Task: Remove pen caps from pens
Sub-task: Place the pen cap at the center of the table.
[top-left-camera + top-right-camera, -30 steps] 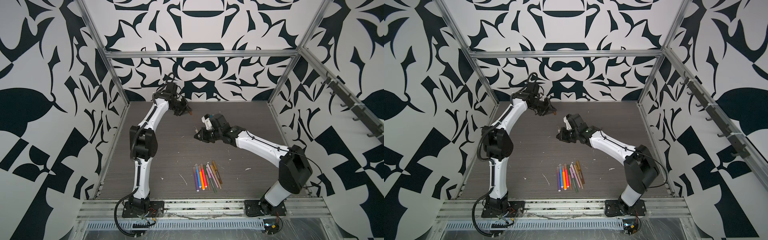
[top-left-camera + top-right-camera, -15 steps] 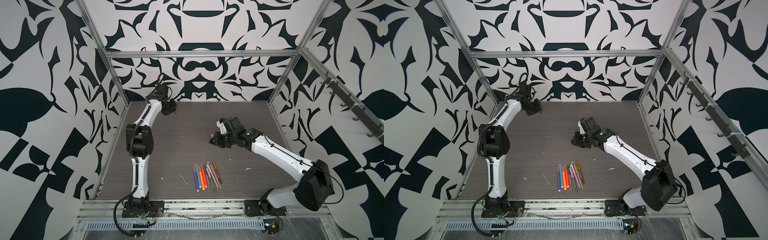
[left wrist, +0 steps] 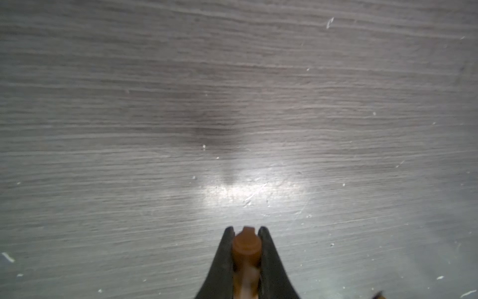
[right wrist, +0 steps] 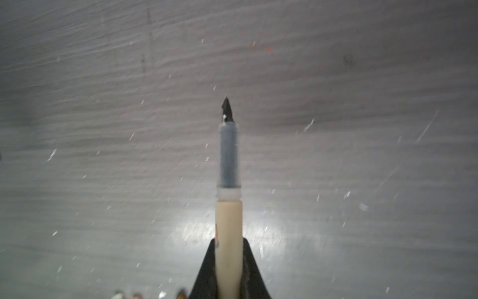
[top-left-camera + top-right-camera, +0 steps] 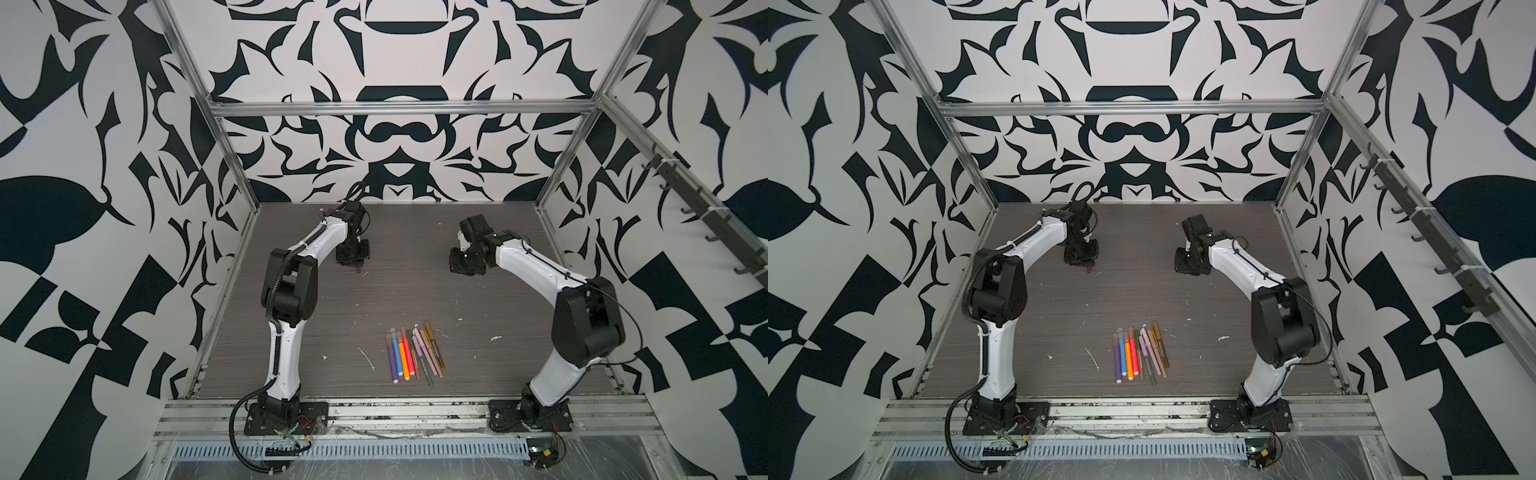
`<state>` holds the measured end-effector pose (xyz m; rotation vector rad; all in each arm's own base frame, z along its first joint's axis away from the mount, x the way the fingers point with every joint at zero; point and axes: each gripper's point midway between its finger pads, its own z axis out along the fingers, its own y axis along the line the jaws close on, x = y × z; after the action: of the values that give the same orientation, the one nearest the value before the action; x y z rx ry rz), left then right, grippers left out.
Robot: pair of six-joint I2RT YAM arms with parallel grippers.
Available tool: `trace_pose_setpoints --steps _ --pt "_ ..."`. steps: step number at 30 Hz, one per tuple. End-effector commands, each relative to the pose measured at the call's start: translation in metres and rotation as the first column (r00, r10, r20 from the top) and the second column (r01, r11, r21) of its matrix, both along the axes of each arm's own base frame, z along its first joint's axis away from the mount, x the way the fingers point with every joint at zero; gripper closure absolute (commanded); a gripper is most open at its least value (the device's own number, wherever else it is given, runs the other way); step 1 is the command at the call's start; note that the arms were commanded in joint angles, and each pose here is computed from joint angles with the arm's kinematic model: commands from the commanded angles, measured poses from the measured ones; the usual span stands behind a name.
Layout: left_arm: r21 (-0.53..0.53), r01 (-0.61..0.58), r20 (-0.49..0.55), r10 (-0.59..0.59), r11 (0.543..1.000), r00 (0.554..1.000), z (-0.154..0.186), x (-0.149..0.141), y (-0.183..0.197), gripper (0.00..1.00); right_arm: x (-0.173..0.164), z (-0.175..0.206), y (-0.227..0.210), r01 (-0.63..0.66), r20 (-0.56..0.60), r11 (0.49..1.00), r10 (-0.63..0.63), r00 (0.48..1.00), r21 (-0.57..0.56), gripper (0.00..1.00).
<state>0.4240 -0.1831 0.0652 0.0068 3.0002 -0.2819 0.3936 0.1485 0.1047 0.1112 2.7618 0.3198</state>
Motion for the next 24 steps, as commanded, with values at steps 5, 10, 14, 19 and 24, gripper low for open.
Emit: trace_pose_setpoints --steps 5,10,14,19,24 --pt "0.035 0.043 -0.107 -0.039 0.998 0.993 -0.022 -0.022 0.002 0.94 0.027 -0.016 -0.011 -0.078 0.003 0.984 0.079 0.997 -0.158 1.00" --pt "0.039 0.051 -0.128 -0.045 0.998 0.991 -0.031 -0.026 -0.001 0.91 0.032 -0.041 -0.010 -0.115 -0.068 0.976 0.104 0.992 -0.187 1.00" --pt "0.043 0.055 -0.147 -0.048 0.998 0.988 -0.041 -0.030 -0.001 0.91 0.036 -0.049 -0.008 -0.117 -0.090 0.977 0.102 0.991 -0.180 1.00" --pt "0.042 0.052 -0.160 -0.045 0.998 0.986 -0.047 -0.032 -0.002 0.86 0.037 -0.052 -0.006 -0.121 -0.103 0.977 0.104 0.989 -0.174 1.00" --pt "0.044 0.051 -0.182 -0.042 0.998 0.982 -0.054 -0.036 -0.002 0.74 0.033 -0.064 -0.006 -0.147 -0.158 0.972 0.118 0.980 -0.182 1.00"
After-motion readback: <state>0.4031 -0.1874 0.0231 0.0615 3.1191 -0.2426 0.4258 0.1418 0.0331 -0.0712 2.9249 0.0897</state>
